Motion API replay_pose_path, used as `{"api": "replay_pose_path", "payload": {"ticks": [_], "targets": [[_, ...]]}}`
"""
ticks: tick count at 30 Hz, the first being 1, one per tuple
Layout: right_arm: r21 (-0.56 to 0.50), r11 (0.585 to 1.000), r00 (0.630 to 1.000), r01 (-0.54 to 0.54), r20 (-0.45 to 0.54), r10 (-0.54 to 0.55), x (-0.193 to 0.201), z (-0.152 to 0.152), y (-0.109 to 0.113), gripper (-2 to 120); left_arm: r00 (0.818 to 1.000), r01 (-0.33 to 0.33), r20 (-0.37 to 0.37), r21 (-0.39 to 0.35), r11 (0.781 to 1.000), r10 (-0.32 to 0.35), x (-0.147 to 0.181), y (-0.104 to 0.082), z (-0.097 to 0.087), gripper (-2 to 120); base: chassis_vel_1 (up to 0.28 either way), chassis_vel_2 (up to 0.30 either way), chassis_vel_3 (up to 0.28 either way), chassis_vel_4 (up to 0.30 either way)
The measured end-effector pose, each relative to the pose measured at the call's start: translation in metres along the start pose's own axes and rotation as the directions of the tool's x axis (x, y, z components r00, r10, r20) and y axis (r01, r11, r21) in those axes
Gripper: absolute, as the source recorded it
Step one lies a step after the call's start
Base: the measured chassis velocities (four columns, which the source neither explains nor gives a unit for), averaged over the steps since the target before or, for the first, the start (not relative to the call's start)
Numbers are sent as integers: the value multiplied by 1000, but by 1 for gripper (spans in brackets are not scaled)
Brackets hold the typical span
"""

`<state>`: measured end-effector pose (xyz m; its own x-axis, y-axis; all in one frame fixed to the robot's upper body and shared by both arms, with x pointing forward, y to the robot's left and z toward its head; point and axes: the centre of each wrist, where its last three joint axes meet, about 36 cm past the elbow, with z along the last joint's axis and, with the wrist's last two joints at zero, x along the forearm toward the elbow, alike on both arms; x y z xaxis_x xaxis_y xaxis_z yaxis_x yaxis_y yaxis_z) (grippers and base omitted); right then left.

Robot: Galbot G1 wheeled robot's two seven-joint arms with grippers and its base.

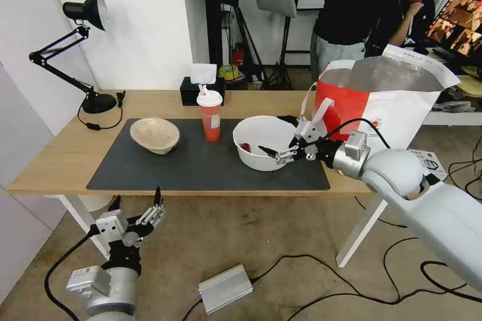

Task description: Pick up the trash from the table and place it into the takeout bag.

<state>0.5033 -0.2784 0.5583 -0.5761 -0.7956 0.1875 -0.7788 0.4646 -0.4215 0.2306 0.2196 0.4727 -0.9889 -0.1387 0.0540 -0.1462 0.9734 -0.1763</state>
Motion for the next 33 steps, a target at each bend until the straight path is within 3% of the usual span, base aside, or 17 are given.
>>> {"api": "replay_pose_path", "payload": {"ticks": [18, 33], "targets": [[84, 979, 981, 187, -59, -183, -27, 21, -44, 100, 1000, 7, -4, 9, 1000, -7, -1, -4, 6, 100, 0, 0, 0, 0], [112, 963, 965, 247, -122, -233, -47, 34, -69, 100, 1000, 5, -2, 12, 1000, -5, -3, -7, 11, 100, 0, 0, 0, 0]]}}
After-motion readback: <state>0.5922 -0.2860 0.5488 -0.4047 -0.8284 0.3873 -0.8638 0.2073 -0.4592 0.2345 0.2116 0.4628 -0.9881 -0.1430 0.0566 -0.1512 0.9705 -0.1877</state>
